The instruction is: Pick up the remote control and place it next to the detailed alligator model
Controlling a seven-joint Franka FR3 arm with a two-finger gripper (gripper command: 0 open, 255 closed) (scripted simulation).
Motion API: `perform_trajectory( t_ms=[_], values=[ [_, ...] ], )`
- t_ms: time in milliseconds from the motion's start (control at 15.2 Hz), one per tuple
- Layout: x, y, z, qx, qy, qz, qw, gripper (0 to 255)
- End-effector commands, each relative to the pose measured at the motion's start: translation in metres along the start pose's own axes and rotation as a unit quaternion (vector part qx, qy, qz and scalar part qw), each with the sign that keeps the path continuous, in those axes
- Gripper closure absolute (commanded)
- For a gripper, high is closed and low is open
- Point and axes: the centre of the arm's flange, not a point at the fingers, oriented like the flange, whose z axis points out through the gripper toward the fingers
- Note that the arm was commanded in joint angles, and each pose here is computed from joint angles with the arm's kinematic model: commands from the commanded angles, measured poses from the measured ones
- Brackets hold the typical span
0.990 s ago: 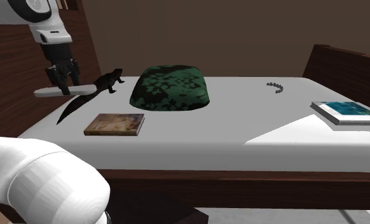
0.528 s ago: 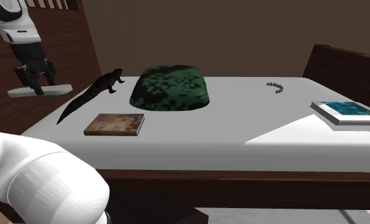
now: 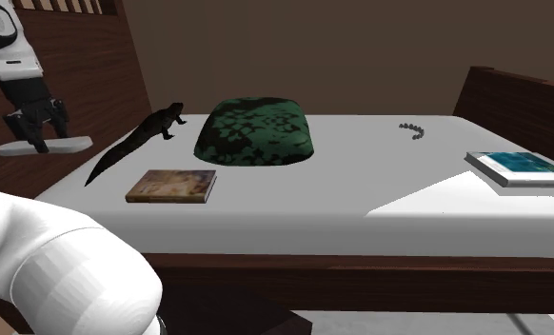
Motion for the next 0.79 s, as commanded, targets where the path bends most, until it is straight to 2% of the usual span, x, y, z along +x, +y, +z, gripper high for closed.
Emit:
perform_trajectory(
  t_ms=[0, 726],
  values=[
    [-0.001, 0.0, 0.01, 0.0, 0.0, 0.0, 1.0, 255],
    [-0.001, 0.0, 0.068, 0.0, 0.0, 0.0, 1.0, 255]
  ],
)
